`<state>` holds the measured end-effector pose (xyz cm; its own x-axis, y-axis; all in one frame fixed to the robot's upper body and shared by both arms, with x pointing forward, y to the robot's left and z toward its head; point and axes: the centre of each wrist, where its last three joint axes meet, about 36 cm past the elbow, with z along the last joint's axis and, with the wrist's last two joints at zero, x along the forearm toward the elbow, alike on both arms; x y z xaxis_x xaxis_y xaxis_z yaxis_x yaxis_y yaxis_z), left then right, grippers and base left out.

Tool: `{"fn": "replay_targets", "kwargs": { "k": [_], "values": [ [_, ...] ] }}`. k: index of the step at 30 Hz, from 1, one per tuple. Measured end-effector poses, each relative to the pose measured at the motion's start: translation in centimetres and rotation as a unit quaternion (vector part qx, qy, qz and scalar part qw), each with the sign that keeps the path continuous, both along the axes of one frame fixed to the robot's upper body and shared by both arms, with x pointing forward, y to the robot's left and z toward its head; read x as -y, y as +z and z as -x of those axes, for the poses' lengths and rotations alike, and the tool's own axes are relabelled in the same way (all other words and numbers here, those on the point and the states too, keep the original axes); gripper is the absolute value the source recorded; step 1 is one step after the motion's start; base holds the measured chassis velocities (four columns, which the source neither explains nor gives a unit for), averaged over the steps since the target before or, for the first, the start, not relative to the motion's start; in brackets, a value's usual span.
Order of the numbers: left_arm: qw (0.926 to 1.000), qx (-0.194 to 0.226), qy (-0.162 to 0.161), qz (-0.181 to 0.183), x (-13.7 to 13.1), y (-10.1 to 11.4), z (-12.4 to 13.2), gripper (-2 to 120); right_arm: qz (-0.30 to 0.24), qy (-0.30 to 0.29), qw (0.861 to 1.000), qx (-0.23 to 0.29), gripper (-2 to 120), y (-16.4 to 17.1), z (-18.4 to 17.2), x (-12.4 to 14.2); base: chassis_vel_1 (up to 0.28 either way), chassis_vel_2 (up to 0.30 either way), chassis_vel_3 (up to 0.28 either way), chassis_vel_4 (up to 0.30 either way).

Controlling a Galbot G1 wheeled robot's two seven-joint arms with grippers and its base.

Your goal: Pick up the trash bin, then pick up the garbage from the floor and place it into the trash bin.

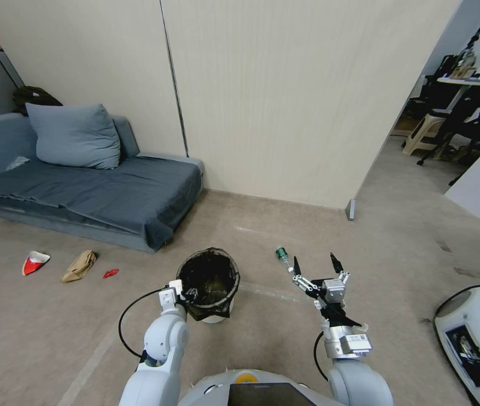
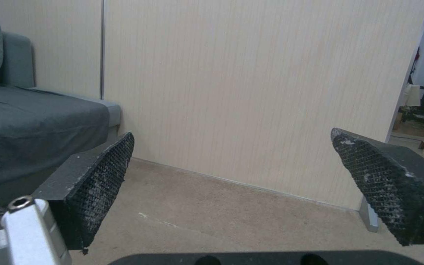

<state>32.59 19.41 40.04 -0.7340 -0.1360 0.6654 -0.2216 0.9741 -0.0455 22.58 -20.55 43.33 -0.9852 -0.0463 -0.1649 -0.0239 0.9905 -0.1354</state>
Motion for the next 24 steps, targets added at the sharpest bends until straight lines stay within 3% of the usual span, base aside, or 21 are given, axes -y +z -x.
{"fn": "replay_targets", "kwargs": {
  "k": [6,9,18,24],
  "values": [
    [1.0000,-0.004,-0.002,0.003,0.29,-0.24,0.28,9,0.002,0.000,1.000,0.000,100,-0.03,-0.03,-0.08,0.000,0.000,0.000,0.000],
    [1.0000,-0.004,-0.004,0.006,0.44,-0.26,0.32,3,0.007,-0.005,1.000,-0.002,100,-0.02,-0.05,-0.11,0.000,0.000,0.000,0.000],
    [1.0000,-0.007,-0.003,0.005,0.64,-0.38,0.64,3,0.029,-0.063,0.998,-0.006,100,0.65,-0.18,-0.53,0.000,0.000,0.000,0.000],
    [1.0000,-0.005,-0.002,0.002,0.67,-0.12,0.95,3,0.027,-0.068,0.997,0.006,100,0.66,-0.23,-0.67,0.000,0.000,0.000,0.000]
  ]
}}
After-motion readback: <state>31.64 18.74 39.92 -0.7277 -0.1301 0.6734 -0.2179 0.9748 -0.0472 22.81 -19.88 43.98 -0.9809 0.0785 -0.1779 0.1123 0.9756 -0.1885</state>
